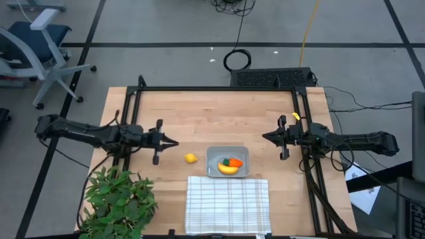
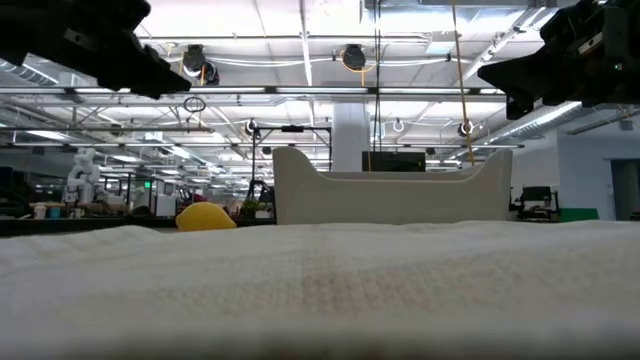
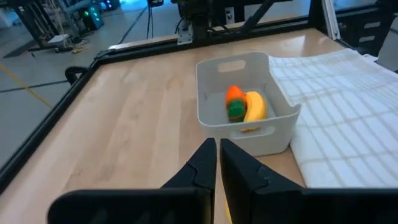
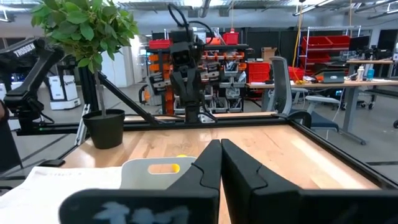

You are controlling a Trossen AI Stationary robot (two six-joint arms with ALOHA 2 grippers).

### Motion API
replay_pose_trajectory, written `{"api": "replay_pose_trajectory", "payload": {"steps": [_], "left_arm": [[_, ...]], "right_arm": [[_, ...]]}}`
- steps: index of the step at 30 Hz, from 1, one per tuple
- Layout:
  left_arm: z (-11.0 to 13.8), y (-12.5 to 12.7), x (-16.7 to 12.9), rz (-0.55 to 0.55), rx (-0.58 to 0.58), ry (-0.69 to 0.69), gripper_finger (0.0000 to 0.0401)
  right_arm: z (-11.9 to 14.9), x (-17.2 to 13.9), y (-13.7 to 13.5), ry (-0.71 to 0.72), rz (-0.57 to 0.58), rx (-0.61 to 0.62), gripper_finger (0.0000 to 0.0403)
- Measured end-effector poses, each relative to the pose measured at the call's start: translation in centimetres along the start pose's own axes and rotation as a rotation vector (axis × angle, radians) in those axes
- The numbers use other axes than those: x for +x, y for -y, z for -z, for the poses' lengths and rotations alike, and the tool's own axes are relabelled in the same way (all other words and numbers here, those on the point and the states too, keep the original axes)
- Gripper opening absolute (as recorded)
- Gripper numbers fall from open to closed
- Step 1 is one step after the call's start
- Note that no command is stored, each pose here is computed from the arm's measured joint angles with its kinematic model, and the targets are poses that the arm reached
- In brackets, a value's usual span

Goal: Pick and placing Produce into tupperware
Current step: Put the yellow lemon into the gray bin

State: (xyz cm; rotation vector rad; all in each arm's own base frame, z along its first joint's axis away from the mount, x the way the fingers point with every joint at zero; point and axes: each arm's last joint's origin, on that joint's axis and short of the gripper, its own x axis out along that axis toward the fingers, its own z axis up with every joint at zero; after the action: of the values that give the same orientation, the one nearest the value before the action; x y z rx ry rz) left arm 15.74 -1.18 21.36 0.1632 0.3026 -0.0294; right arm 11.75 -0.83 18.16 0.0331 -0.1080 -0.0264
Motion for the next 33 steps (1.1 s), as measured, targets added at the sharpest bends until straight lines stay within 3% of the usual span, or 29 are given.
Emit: {"api": "replay_pose_trajectory", "payload": {"steps": [6,15,24,33], "left_arm": [[-0.9,-0.6,1.3,-0.059,-0.04,-0.063,0.0026],[-0.5,-1.2,3.4,-0.056,-0.05,-0.165,0.0026],[-4.4,-2.6,5.1,-0.06,-0.084,-0.291,0.0026],[-8.4,-4.3,6.7,0.038,-0.072,-0.43,0.0026]], "right_arm": [[0.0,0.0,0.0,-0.005,0.0,0.0,0.0],[0.1,0.0,0.0,-0.007,0.0,0.0,0.0],[0.1,0.0,0.0,-0.007,0.0,-0.002,0.0],[0.1,0.0,0.0,-0.007,0.0,-0.003,0.0]]}}
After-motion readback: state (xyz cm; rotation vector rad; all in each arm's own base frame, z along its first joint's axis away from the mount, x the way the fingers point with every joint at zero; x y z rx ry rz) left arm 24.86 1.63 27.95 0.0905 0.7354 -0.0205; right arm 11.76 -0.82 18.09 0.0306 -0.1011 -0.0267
